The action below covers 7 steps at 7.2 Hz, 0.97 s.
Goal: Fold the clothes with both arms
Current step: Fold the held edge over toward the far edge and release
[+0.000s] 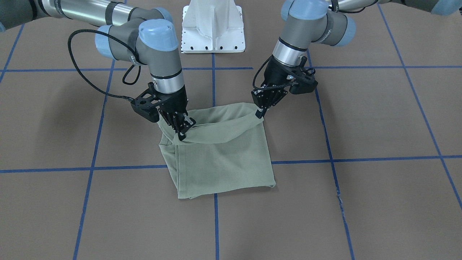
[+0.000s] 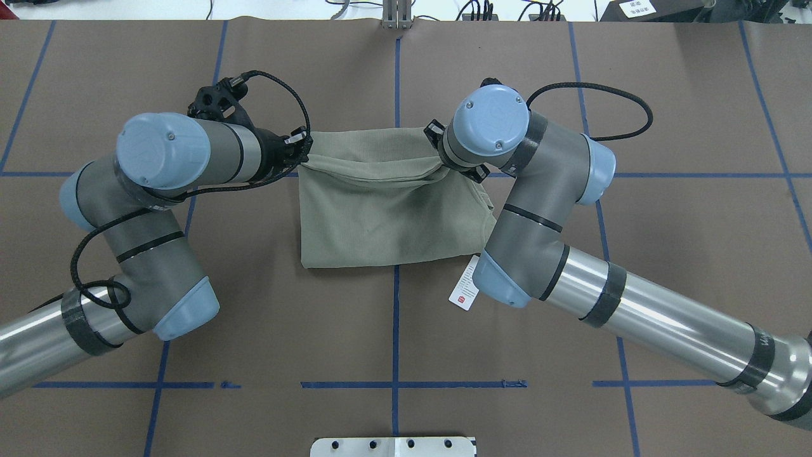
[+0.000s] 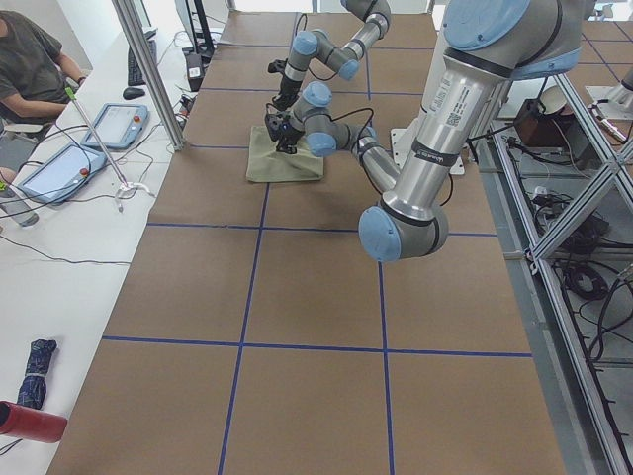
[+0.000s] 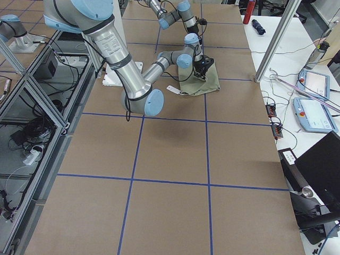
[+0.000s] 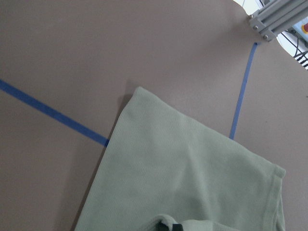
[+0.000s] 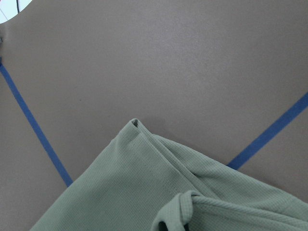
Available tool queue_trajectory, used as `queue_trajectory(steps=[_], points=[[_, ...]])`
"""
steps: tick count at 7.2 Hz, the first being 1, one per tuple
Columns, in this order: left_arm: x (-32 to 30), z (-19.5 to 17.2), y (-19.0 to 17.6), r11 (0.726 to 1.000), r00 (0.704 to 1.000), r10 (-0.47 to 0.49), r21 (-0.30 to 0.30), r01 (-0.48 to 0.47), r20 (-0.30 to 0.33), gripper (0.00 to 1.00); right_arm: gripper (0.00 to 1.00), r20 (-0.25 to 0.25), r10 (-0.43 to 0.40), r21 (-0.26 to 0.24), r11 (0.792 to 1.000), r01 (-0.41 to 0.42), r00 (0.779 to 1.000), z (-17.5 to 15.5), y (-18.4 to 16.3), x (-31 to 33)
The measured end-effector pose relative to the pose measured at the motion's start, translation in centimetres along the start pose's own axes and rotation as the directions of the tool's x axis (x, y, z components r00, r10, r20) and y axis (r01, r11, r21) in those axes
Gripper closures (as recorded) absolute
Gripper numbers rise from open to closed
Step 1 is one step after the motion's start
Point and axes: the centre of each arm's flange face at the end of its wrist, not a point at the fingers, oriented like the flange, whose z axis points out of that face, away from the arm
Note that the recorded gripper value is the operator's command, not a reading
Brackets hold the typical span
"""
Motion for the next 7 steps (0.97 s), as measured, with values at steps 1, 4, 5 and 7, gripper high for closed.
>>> queue_trajectory(steps=[1, 4, 5, 7], points=[[-0.1, 1.7, -1.3, 1.0, 1.0, 0.002, 0.014, -0.002, -0.003, 1.0, 0.99, -0.002, 0.005, -0.005, 1.0, -0.005, 1.0, 0.9, -0.6, -0.3], [-0.9, 4.6, -3.2, 0.999, 1.0, -0.002, 0.035, 0.002, -0.006, 0.9, 0.01, -0.019, 0.005, -0.001, 1.0, -0.005, 1.0, 2.5, -1.0, -1.2], [-1.0, 6.3, -3.6, 0.999, 1.0, -0.001, 0.039, 0.001, 0.003, 0.89, 0.0, -0.023, -0.02, 0.004, 1.0, 0.02, 1.0, 3.6, -1.6, -1.1], [-3.0, 10.1, -8.2, 0.992, 0.998, 0.067, 0.107, -0.067, 0.006, 0.71, 0.0, 0.0, -0.142, 0.003, 0.99, 0.142, 0.99, 6.2, -7.4, -0.8]])
